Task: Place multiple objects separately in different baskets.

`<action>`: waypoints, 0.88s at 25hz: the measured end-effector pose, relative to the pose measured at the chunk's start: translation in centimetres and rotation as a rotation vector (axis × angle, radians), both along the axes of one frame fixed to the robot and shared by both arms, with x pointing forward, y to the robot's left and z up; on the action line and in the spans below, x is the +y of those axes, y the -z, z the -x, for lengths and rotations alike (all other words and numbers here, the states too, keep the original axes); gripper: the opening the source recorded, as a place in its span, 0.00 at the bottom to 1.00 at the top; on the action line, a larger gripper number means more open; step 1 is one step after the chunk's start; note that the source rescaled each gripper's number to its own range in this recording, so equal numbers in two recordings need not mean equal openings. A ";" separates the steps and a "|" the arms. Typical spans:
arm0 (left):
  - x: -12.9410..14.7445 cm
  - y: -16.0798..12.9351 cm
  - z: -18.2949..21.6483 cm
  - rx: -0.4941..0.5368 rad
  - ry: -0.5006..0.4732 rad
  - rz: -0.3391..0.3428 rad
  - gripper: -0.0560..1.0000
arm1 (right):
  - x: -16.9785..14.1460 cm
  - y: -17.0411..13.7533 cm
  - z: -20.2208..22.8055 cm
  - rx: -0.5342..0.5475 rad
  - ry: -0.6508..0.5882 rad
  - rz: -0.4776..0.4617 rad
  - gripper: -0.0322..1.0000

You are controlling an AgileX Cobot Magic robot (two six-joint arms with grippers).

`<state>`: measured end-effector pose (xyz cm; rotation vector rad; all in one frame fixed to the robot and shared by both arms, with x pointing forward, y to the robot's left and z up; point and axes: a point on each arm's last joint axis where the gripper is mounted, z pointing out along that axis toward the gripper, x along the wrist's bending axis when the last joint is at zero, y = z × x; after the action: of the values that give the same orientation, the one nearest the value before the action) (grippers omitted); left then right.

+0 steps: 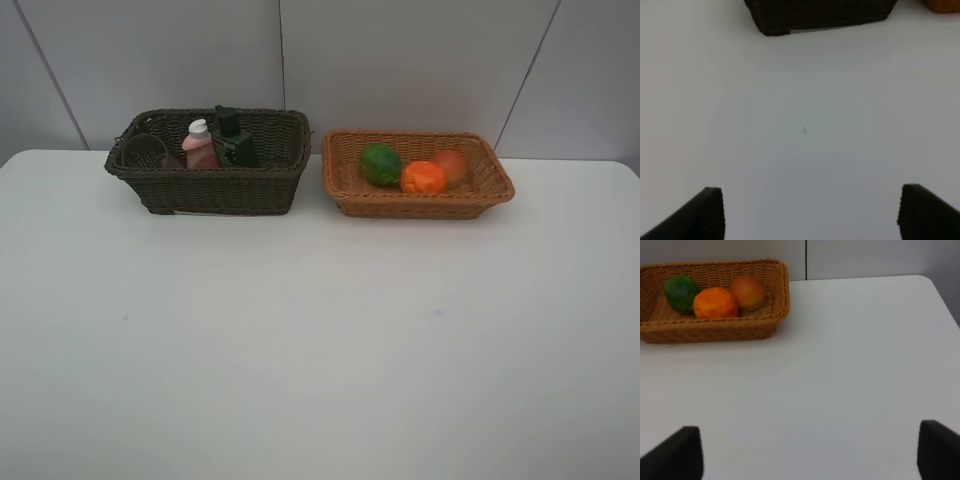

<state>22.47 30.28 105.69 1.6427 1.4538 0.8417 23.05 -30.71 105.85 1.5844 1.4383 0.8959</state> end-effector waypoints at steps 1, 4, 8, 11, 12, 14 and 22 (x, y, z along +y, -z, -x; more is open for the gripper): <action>0.0 0.0 -0.2 -0.016 0.000 0.002 0.91 | 0.0 0.0 0.0 0.000 0.000 0.000 0.87; 0.0 0.4 -0.6 -0.029 -0.004 -0.001 0.91 | 0.0 0.0 0.0 0.000 0.000 0.000 0.87; -0.1 0.3 -0.7 -0.041 -0.001 0.007 0.91 | 0.0 0.0 0.0 0.000 0.000 0.000 0.87; 0.0 0.3 -0.7 -0.042 -0.004 0.002 0.91 | 0.0 0.0 0.0 0.000 0.000 0.000 0.87; 0.0 0.3 -0.7 -0.042 -0.004 0.002 0.91 | 0.0 0.0 0.0 0.000 0.000 0.000 0.87; 0.0 0.3 -0.7 -0.042 -0.004 0.002 0.91 | 0.0 0.0 0.0 0.000 0.000 0.000 0.87; 0.0 0.3 -0.7 -0.042 -0.004 0.002 0.91 | 0.0 0.0 0.0 0.000 0.000 0.000 0.87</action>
<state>23.19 30.23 105.39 1.6119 1.4290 0.8719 23.05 -30.71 105.85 1.5844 1.4383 0.8959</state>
